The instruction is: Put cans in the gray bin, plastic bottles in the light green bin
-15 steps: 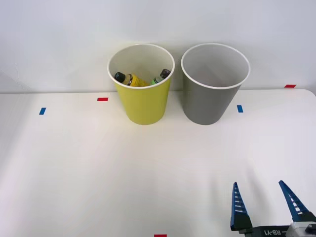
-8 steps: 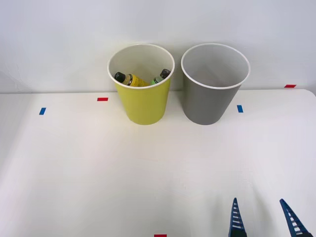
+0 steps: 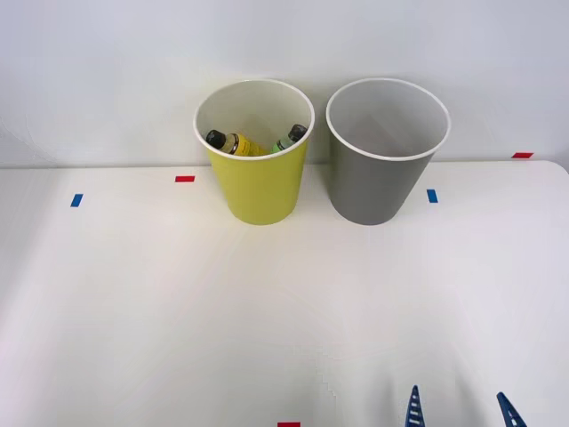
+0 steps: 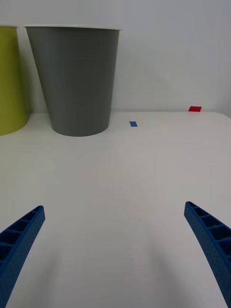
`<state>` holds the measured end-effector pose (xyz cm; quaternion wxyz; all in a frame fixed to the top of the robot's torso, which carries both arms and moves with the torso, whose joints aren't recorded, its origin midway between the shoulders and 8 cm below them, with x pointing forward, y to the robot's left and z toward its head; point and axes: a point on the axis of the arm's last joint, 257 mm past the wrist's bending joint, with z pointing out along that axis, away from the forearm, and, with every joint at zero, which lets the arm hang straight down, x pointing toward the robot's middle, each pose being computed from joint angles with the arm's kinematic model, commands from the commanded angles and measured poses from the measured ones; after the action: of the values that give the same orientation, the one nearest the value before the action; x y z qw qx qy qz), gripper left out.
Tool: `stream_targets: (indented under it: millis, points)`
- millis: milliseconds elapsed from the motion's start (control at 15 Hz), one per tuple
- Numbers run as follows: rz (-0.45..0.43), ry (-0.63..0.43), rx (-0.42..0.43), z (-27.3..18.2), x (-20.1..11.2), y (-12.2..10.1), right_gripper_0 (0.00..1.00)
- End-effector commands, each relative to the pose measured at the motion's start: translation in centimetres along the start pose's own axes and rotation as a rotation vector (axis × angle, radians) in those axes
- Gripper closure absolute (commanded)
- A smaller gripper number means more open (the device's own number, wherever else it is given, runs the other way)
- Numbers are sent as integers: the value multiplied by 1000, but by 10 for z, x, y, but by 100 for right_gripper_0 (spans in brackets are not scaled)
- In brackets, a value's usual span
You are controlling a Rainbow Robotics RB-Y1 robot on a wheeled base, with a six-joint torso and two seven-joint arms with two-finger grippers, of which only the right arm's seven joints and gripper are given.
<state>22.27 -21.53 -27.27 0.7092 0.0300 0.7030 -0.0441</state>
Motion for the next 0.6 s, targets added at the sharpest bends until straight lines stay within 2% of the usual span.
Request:
stream_targets:
  millis: [67, 600]
  points:
    - [-1, 10, 3, -4, 2, -3, 0]
    - [-10, 10, 2, -4, 2, -5, 0]
